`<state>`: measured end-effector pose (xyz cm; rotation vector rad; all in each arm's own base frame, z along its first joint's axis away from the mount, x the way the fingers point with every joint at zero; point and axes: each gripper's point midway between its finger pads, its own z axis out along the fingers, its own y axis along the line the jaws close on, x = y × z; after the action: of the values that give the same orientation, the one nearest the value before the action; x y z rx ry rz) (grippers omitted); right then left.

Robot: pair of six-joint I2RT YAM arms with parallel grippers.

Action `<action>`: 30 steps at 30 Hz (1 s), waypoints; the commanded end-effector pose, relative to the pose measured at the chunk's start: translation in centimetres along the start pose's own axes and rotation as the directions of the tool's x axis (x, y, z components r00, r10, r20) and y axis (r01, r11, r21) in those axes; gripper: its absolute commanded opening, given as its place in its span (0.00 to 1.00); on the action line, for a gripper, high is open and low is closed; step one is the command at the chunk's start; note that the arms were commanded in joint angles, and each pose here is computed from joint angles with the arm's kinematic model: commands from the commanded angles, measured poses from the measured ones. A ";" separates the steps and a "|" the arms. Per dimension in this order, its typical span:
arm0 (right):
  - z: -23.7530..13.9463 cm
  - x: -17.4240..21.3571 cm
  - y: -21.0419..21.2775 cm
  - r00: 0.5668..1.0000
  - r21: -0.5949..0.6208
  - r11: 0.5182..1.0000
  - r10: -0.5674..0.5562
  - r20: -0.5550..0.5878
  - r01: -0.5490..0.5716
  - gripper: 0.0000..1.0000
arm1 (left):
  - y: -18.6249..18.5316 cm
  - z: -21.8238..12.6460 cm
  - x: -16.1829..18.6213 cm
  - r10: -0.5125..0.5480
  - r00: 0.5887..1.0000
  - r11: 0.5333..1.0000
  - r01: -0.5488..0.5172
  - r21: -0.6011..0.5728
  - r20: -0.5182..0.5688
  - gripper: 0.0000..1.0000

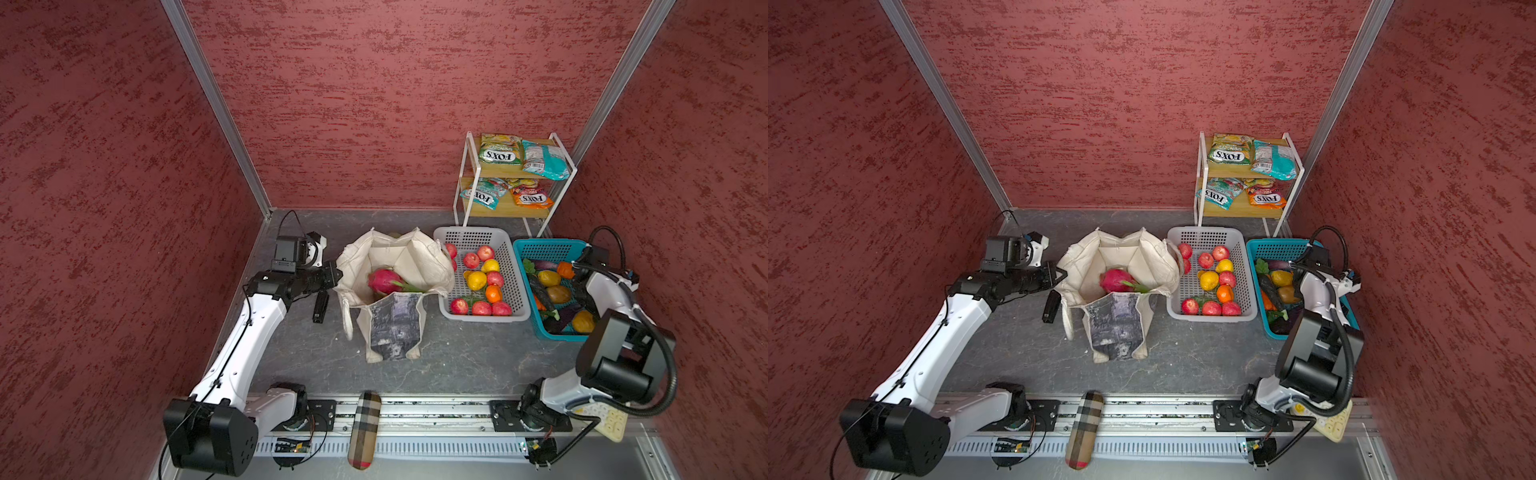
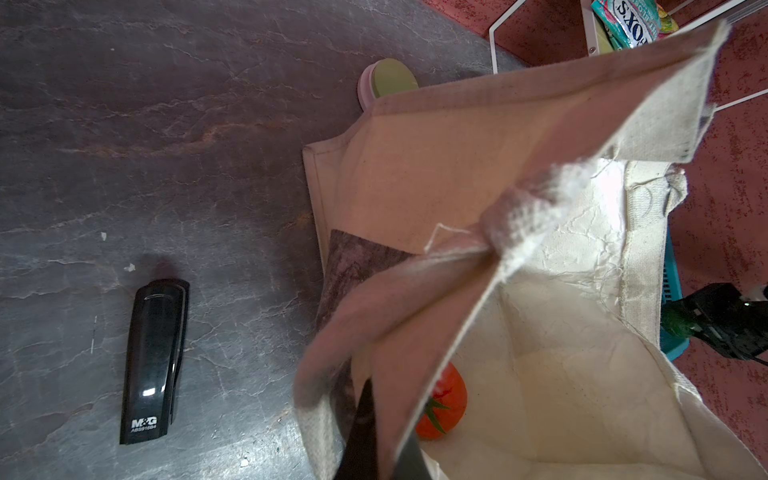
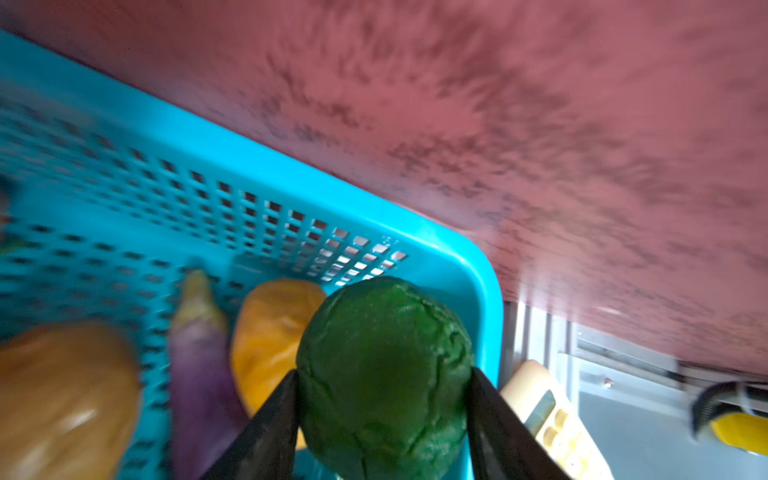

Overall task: Place the food into the grocery bag and tie it
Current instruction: 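Lift the green fruit and carry it over the bag mouth with the right gripper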

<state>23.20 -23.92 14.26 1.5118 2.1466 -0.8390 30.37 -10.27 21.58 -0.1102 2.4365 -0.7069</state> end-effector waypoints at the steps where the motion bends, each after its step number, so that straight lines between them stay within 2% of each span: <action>1: -3.6 0.2 1.5 0.996 -0.201 0.976 0.081 -0.031 -0.086 0.52 | -0.5 0.0 -0.3 0.012 1.000 1.000 -0.012 0.020 0.012 0.00; 4: -7.4 0.3 3.7 0.995 -0.353 0.930 0.093 -0.038 -0.101 0.51 | -0.4 0.1 -0.3 0.011 1.000 1.000 -0.011 0.019 0.013 0.00; 9: -14.9 1.6 8.6 1.000 -0.563 0.827 -0.025 -0.013 0.013 0.52 | -0.4 0.0 -0.3 0.010 1.000 1.000 -0.010 0.017 0.013 0.00; 13: -21.7 3.3 11.2 0.994 -0.714 0.695 -0.105 0.019 0.087 0.53 | -0.4 0.1 -0.3 0.010 1.000 1.000 -0.010 0.017 0.013 0.00; 15: -26.3 4.4 12.4 0.991 -0.817 0.567 -0.130 0.036 0.104 0.52 | -0.4 0.1 -0.4 0.007 1.000 1.000 -0.008 0.016 0.012 0.00; 16: -27.9 4.7 12.7 0.990 -0.848 0.519 -0.138 0.042 0.108 0.52 | -0.4 0.1 -0.4 0.008 1.000 1.000 -0.008 0.016 0.012 0.00; 17: -30.2 5.3 13.1 0.988 -0.889 0.445 -0.147 0.044 0.106 0.51 | -0.4 0.1 -0.4 0.007 1.000 1.000 -0.008 0.018 0.011 0.00; 21: -37.7 8.2 13.9 0.972 -0.969 0.209 -0.220 0.083 0.130 0.50 | -0.3 0.1 -0.3 0.005 1.000 1.000 -0.005 0.016 0.011 0.00; 26: -45.7 12.1 13.8 0.938 -0.980 -0.025 -0.284 0.197 0.198 0.50 | -0.3 0.1 -0.4 0.007 1.000 1.000 -0.007 0.013 0.013 0.00; 30: -50.5 16.0 13.5 0.898 -0.953 -0.177 -0.329 0.293 0.246 0.50 | -0.3 0.0 -0.4 0.010 1.000 1.000 -0.011 0.011 0.016 0.00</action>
<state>32.30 20.87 36.95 0.2202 2.1340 0.7674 30.37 -10.25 21.57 -0.1113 2.4369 -0.7057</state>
